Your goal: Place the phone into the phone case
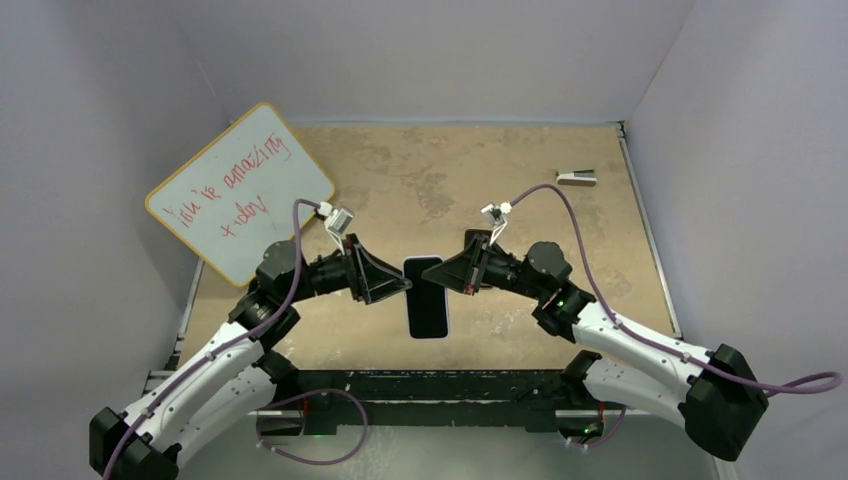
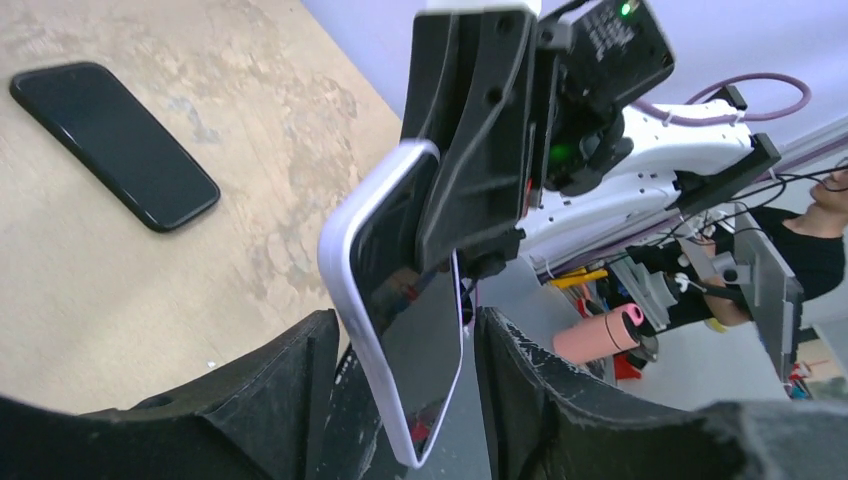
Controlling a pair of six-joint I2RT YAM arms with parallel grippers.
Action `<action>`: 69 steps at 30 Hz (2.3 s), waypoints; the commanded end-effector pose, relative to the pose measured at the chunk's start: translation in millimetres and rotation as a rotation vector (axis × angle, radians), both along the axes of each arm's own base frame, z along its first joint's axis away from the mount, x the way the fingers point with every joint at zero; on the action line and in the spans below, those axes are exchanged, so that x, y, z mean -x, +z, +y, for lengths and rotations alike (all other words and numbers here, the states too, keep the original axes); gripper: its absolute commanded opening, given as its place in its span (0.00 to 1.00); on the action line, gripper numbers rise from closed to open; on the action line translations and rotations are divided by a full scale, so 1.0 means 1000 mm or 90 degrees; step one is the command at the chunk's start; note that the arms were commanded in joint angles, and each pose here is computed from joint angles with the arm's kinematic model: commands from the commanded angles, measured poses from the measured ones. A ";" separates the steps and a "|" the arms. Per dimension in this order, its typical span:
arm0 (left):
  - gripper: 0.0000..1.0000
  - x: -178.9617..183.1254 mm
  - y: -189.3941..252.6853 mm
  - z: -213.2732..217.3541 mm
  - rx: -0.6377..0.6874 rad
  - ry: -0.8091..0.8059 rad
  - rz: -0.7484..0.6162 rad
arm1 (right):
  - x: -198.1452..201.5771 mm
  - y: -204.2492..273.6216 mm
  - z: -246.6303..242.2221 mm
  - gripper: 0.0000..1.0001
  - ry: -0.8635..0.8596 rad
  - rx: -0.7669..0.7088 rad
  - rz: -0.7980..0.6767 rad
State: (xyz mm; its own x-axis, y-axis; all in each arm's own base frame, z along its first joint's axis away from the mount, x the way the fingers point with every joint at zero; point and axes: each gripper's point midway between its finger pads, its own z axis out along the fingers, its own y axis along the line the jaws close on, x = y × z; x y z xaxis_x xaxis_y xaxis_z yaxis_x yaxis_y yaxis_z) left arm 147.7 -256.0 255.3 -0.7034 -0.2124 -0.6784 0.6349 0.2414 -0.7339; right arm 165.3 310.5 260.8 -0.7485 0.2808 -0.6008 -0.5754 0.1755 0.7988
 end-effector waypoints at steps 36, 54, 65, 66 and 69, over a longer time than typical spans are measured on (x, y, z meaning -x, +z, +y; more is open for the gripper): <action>0.89 -0.069 -0.024 0.063 -0.359 0.224 -0.137 | -0.047 -0.060 0.010 0.00 -0.097 0.104 0.041; 0.91 -0.063 -0.020 0.077 -0.367 0.251 -0.157 | -0.117 -0.161 0.084 0.03 -0.025 0.208 0.132; 0.92 -0.067 -0.025 0.078 -0.380 0.258 -0.152 | -0.147 -0.207 0.055 0.32 -0.061 0.277 0.201; 0.92 -0.067 -0.025 0.078 -0.382 0.257 -0.151 | -0.148 -0.209 0.052 0.36 -0.065 0.285 0.204; 0.92 -0.067 -0.024 0.081 -0.386 0.265 -0.152 | -0.157 -0.208 0.045 0.53 -0.068 0.306 0.205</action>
State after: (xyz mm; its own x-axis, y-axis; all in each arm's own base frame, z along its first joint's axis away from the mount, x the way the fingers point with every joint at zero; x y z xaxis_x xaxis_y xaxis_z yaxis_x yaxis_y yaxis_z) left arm 209.6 -178.2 218.4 -0.5069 0.0356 -0.8612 0.5305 0.8004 -0.2792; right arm 297.0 361.3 35.1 -0.9260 0.1169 -0.3590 -0.2287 0.5828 0.7798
